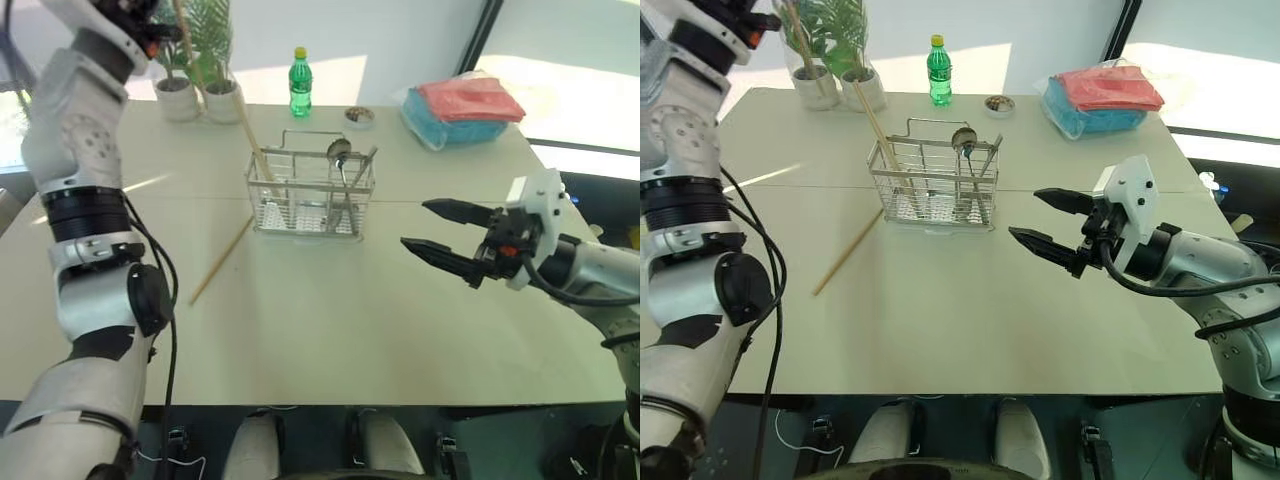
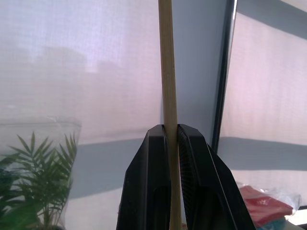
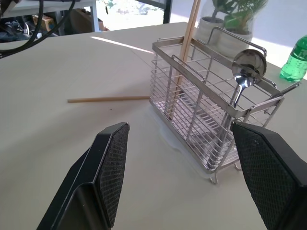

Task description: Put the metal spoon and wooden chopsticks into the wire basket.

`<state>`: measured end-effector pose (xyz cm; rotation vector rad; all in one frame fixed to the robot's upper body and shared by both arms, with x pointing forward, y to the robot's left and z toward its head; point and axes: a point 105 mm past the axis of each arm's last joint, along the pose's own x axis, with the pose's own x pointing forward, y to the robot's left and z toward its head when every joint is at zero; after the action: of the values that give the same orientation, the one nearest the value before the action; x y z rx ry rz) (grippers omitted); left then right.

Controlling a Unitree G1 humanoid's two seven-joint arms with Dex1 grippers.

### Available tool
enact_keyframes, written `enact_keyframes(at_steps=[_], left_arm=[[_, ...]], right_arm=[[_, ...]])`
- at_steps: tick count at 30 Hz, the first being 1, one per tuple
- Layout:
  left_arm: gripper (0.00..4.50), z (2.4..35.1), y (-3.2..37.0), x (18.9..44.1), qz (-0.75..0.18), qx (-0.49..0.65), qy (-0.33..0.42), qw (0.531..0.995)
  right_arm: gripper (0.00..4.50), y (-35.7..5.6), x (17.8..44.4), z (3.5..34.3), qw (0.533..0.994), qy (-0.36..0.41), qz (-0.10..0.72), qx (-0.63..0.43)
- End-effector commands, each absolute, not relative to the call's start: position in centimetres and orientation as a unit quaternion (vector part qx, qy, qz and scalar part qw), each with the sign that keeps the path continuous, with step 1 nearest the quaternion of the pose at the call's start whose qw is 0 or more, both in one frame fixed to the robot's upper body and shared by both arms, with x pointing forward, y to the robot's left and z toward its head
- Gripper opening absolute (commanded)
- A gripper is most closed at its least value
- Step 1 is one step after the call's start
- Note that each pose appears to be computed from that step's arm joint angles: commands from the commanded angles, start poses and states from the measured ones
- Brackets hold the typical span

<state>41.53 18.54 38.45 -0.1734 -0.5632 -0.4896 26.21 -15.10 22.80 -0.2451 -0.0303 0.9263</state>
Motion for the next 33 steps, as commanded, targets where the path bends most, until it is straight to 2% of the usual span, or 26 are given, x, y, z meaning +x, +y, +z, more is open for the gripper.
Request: enact_keyframes(at_steps=[1, 9, 17, 26, 29, 30, 31, 33], left_arm=[[0.07, 40.1, 15.9, 41.1, -0.278, -0.074, -0.303, 0.908], [0.07, 36.1, 12.5, 42.5, -0.309, -0.064, -0.267, 0.911], [0.07, 32.9, 12.3, 42.7, -0.310, -0.023, -0.244, 0.919], [0.07, 26.9, 11.6, 42.6, -0.289, -0.045, -0.193, 0.937], [0.07, 25.8, 11.7, 42.5, -0.283, -0.053, -0.183, 0.940], [0.85, 25.8, 11.7, 42.4, -0.284, -0.062, -0.182, 0.939], [1.14, 25.8, 11.7, 42.3, -0.285, -0.068, -0.182, 0.939], [2.12, 26.1, 11.8, 42.2, -0.284, -0.073, -0.185, 0.938]], right_arm=[[3.52, -14.5, 25.7, 23.3, 0.885, -0.036, 0.447, -0.124], [3.52, -14.0, 25.3, 22.9, 0.891, -0.037, 0.437, -0.115], [3.52, -14.2, 25.2, 22.7, 0.895, -0.037, 0.431, -0.113], [3.52, -14.2, 26.0, 23.1, 0.895, -0.041, 0.428, -0.119], [3.52, -14.5, 26.4, 23.2, 0.898, -0.042, 0.422, -0.120], [3.52, -14.5, 26.6, 23.3, 0.899, -0.043, 0.420, -0.120], [3.52, -14.6, 26.7, 23.3, 0.899, -0.044, 0.418, -0.120], [3.52, -14.6, 26.9, 23.4, 0.900, -0.045, 0.416, -0.120]])
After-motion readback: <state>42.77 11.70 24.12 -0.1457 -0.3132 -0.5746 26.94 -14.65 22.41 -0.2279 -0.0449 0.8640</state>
